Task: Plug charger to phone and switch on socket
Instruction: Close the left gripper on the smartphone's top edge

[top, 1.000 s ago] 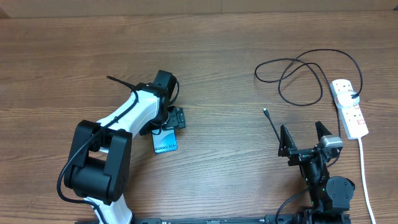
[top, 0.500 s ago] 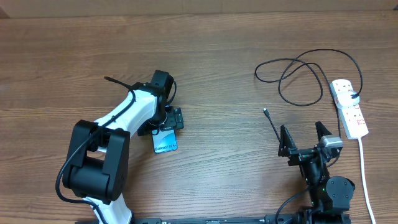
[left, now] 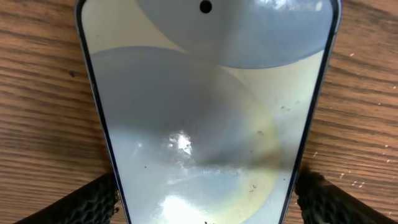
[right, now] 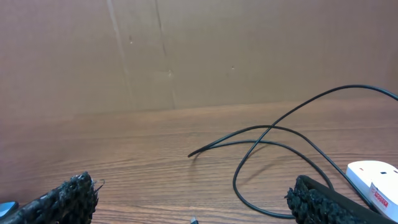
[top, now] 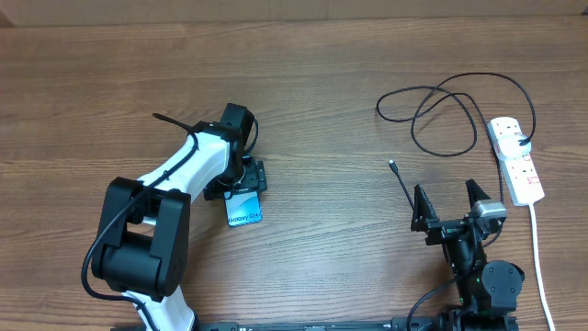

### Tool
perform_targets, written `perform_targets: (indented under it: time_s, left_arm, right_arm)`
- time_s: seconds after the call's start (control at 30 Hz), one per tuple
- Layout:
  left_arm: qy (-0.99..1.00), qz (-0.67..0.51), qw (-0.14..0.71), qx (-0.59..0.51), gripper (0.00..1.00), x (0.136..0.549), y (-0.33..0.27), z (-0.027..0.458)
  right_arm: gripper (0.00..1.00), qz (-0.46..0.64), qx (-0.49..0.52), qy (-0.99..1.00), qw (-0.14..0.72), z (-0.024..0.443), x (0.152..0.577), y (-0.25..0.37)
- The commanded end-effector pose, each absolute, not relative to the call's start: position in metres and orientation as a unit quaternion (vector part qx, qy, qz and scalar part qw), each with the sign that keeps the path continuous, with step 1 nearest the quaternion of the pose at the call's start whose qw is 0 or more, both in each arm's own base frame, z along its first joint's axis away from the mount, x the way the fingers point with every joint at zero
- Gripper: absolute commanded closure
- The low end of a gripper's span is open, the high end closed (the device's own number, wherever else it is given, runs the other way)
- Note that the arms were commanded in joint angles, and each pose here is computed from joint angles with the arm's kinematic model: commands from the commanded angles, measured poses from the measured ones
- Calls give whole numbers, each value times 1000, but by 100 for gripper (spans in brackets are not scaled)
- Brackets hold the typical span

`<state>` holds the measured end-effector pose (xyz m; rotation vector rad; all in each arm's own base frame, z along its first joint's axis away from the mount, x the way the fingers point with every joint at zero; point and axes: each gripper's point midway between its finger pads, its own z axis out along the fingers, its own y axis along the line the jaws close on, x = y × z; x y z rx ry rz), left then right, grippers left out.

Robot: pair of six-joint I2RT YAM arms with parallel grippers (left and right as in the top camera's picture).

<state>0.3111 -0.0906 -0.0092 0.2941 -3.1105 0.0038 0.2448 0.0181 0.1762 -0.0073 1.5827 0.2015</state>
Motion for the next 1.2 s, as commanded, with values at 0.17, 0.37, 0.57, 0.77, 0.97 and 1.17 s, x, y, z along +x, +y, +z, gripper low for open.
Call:
perform_targets:
  time_s: [0.17, 0.37, 0.57, 0.77, 0.97, 1.17]
  left_arm:
    - [-988, -53, 106, 95, 27, 260, -64, -65]
    - [-988, -52, 106, 95, 36, 260, -65, -65]
    - [-988, -49, 107, 95, 41, 260, -66, -65]
    - [-988, -42, 111, 96, 42, 261, -69, -63]
    - [-989, -41, 108, 96, 47, 274, -72, -48]
    - [-990, -38, 100, 96, 48, 292, -77, -30]
  right_arm:
    - [0, 92, -3, 709, 699, 174, 245, 19]
    - [0, 92, -4, 709, 699, 174, 245, 19]
    - [0, 92, -3, 709, 699, 174, 245, 19]
    - [0, 92, -4, 709, 699, 174, 245, 19]
    - [0, 92, -4, 709, 699, 174, 245, 19]
    - [0, 92, -4, 709, 699, 174, 245, 19]
